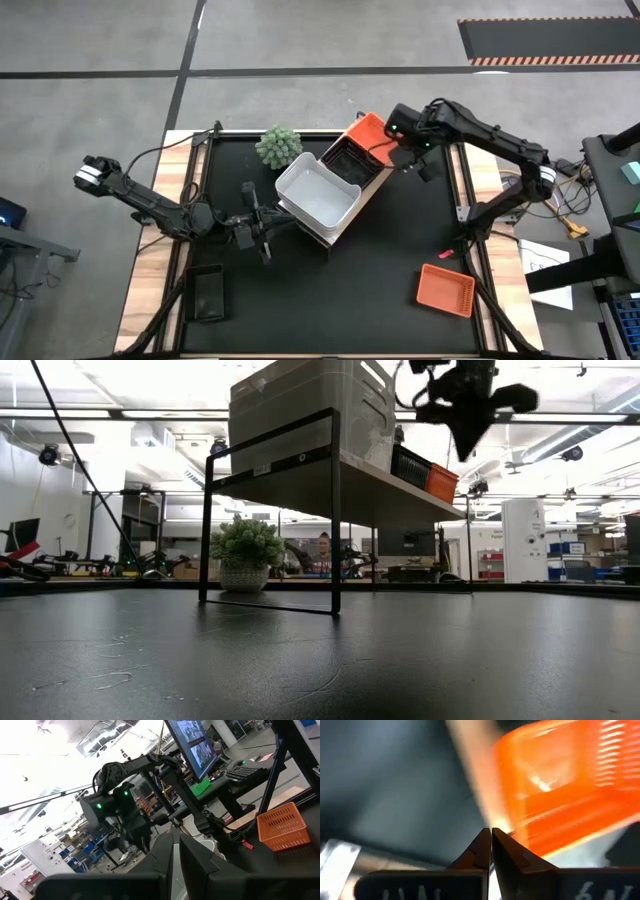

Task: Stack baskets on shelf by color
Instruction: Stack the top orange bin on top of the other orange bin on the shelf, then stack the black bin on top of the other black bin on the shelf

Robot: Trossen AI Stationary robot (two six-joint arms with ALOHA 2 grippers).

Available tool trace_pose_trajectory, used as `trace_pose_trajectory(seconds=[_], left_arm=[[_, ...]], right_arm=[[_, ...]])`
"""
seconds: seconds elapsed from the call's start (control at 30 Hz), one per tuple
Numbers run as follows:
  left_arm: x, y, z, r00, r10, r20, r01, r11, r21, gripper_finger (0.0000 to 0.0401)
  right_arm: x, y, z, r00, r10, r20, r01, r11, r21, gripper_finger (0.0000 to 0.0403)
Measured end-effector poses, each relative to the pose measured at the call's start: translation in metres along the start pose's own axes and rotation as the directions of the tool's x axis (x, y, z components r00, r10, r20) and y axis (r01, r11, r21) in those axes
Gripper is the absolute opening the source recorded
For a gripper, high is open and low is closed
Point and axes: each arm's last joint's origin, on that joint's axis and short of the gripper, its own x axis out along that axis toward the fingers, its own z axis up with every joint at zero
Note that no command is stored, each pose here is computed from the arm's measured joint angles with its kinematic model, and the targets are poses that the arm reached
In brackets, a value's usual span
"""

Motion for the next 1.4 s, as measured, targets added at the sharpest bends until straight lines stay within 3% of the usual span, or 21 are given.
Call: trace_pose_trajectory(seconds=[0.13,0.23,0.33,0.6,1.13,1.4], left_arm=[[0.0,0.0,0.001,1.0,0.004,0.006,-0.004,1.0,-0.004,0.0015],[0.0,0.002,0.002,1.0,0.015,0.019,-0.014,1.0,-0.015,0.0015],[0.0,0.001,0.002,1.0,0.013,0.019,-0.012,1.0,-0.014,0.0015],[0.0,0.001,0.002,1.0,0.012,0.019,-0.012,1.0,-0.014,0.0015],[0.0,0.002,0.003,1.0,0.014,0.022,-0.014,1.0,-0.021,0.0015],[0.0,0.002,0.004,1.0,0.012,0.023,-0.012,0.999,-0.034,0.0015]], right_arm=[[-0.009,-0.017,0.009,0.965,-0.216,0.151,0.2,0.973,0.115,0.0008],[-0.008,-0.029,0.016,0.93,-0.299,0.215,0.279,0.953,0.117,0.0008],[0.001,-0.033,0.022,0.937,-0.266,0.226,0.255,0.964,0.077,0.0008],[0.018,-0.027,0.02,0.986,-0.122,0.11,0.118,0.992,0.043,0.0008],[0.015,-0.014,0.011,0.999,-0.026,0.027,0.026,0.999,0.029,0.0008],[-0.001,-0.011,0.012,0.993,-0.068,0.092,0.052,0.985,0.166,0.0008]])
